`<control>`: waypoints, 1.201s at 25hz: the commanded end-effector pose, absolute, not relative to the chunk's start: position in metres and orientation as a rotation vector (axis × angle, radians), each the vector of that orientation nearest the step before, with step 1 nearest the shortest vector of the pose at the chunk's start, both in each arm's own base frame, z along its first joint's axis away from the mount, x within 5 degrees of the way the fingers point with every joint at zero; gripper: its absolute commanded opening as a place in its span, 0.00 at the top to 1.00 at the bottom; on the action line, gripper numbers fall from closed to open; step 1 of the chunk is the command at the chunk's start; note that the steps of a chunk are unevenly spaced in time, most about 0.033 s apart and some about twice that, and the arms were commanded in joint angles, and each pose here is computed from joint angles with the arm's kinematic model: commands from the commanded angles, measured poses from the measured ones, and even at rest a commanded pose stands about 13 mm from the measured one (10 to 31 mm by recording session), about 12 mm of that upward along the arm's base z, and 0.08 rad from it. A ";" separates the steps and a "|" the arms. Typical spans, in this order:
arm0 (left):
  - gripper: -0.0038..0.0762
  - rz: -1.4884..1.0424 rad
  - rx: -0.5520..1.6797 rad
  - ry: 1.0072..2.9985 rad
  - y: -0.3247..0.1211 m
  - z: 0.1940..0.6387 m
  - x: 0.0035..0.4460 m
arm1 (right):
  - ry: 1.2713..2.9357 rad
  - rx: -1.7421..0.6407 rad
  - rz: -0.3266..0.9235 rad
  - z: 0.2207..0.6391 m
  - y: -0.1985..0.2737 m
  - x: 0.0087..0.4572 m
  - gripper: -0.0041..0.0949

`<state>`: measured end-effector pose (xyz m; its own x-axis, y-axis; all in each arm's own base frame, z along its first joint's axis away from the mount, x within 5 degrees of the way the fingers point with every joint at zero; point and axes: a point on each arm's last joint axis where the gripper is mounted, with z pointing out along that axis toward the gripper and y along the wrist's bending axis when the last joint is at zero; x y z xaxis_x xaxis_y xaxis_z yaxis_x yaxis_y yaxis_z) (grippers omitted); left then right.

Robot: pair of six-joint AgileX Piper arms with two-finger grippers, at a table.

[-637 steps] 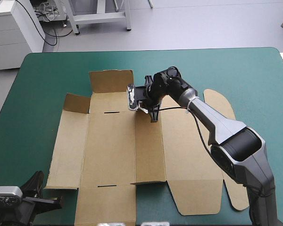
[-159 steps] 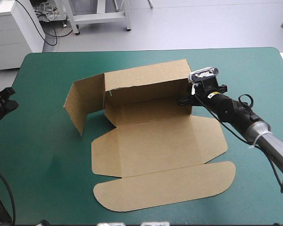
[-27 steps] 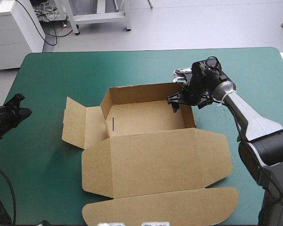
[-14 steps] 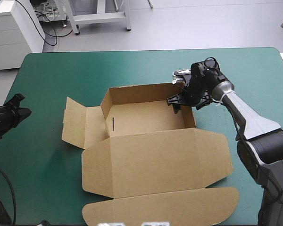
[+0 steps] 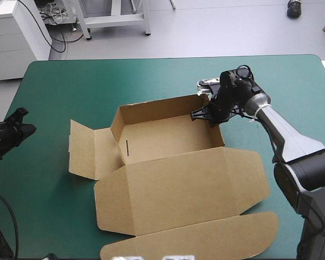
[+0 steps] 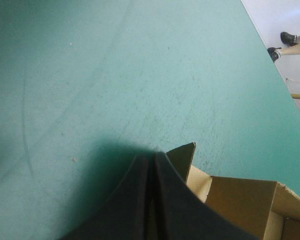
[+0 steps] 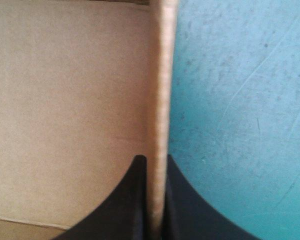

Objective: Fold the box

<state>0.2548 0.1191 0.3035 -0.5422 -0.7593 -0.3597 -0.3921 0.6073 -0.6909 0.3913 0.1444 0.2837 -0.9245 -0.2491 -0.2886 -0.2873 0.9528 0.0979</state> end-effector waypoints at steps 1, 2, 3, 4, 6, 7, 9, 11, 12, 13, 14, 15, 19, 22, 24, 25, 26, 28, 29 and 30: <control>0.94 -0.749 -0.872 2.091 0.114 0.324 0.255 | 2.647 -0.411 0.218 0.349 0.133 0.369 0.96; 0.94 -0.743 -0.875 2.087 0.115 0.324 0.255 | 2.618 -0.396 0.216 0.361 0.127 0.364 0.96; 0.94 -0.738 -0.877 2.083 0.115 0.324 0.255 | 2.562 -0.360 0.242 0.384 0.117 0.351 0.97; 0.94 -0.733 -0.871 2.083 0.116 0.324 0.255 | 2.525 -0.351 0.251 0.397 0.110 0.343 0.98; 0.94 -0.726 -0.857 2.087 0.116 0.324 0.255 | 2.450 -0.316 0.270 0.425 0.098 0.323 0.98; 0.94 -0.717 -0.837 2.092 0.116 0.324 0.255 | 2.408 -0.316 0.279 0.438 0.093 0.312 0.98; 0.94 -0.698 -0.789 2.106 0.115 0.324 0.255 | 2.339 -0.307 0.293 0.460 0.084 0.291 0.98; 0.94 -0.687 -0.762 2.111 0.115 0.324 0.255 | 2.248 -0.314 0.287 0.485 0.075 0.262 0.98; 0.94 -0.692 -0.763 2.109 0.115 0.324 0.255 | 2.193 -0.312 0.290 0.499 0.071 0.242 0.98; 0.94 -0.696 -0.763 2.109 0.115 0.325 0.255 | 2.171 -0.311 0.291 0.505 0.069 0.234 0.98; 0.94 -0.696 -0.763 2.109 0.115 0.325 0.255 | 2.138 -0.308 0.286 0.512 0.065 0.222 0.98; 0.94 -0.696 -0.763 2.109 0.115 0.325 0.255 | 2.129 -0.308 0.285 0.515 0.064 0.218 0.98; 0.85 -0.677 -0.712 2.127 0.114 0.324 0.255 | 2.123 -0.317 0.288 0.515 0.065 0.217 0.98; 0.68 -0.661 -0.652 2.148 0.113 0.323 0.255 | 2.135 -0.319 0.298 0.513 0.066 0.221 0.98; 0.50 -0.646 -0.588 2.172 0.110 0.323 0.255 | 2.143 -0.324 0.313 0.511 0.068 0.224 0.98; 0.40 -0.641 -0.574 2.185 0.108 0.322 0.256 | 2.144 -0.330 0.316 0.510 0.069 0.225 0.98; 0.31 -0.621 -0.551 2.212 0.106 0.320 0.256 | 2.148 -0.335 0.331 0.509 0.071 0.227 0.98; 0.18 -0.590 -0.529 2.253 0.103 0.318 0.256 | 2.151 -0.350 0.351 0.508 0.073 0.229 0.98; 0.14 -0.575 -0.525 2.277 0.103 0.316 0.256 | 2.152 -0.364 0.363 0.507 0.074 0.230 0.98; 0.14 -0.569 -0.514 2.286 0.102 0.315 0.256 | 2.154 -0.373 0.377 0.506 0.076 0.232 0.98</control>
